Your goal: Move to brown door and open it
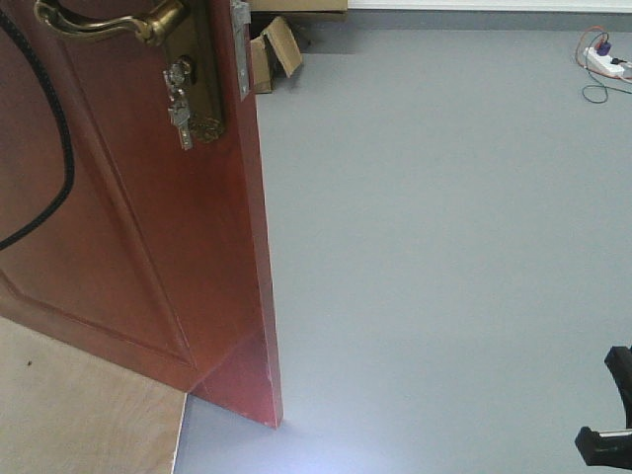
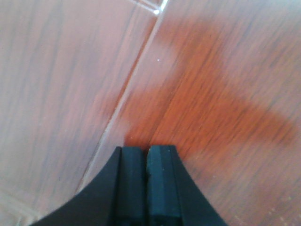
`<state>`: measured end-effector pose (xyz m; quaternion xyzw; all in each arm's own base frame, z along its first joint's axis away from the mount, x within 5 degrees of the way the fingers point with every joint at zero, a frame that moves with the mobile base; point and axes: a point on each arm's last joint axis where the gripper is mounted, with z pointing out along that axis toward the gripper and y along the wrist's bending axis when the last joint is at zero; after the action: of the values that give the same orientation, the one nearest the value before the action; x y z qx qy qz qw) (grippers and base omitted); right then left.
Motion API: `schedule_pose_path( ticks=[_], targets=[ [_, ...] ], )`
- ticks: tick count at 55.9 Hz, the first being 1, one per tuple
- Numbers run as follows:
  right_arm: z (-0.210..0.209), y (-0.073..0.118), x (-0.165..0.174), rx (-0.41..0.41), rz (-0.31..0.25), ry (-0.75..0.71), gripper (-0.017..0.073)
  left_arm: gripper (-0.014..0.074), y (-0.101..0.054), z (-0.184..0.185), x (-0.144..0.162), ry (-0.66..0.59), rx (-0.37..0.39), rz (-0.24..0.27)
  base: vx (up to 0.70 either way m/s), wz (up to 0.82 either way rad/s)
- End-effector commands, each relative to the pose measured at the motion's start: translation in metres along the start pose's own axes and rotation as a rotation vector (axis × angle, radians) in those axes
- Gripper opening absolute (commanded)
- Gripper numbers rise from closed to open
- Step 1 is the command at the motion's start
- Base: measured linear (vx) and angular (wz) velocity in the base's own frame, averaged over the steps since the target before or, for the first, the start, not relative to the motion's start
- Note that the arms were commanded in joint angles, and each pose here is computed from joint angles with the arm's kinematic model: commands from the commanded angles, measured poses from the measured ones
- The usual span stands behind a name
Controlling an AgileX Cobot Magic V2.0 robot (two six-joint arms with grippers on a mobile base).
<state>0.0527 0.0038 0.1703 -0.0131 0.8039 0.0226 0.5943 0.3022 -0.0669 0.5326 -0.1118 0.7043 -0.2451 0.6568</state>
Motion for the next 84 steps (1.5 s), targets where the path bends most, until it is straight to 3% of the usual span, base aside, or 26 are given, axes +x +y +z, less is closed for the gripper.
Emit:
schedule_pose_path(
  ticks=[1,84],
  targets=[
    [-0.0001,-0.0005,-0.0058,0.006,-0.009,-0.077,0.0,-0.0006,-0.0107,-0.0114,-0.0177,-0.111,0.07,-0.002,0.13,-0.06],
    [-0.0001,-0.0005,-0.0058,0.006,-0.009,-0.077,0.0,-0.0006,-0.0107,-0.0114,-0.0177,-0.111,0.07,-0.002,0.17,0.01]
  ],
)
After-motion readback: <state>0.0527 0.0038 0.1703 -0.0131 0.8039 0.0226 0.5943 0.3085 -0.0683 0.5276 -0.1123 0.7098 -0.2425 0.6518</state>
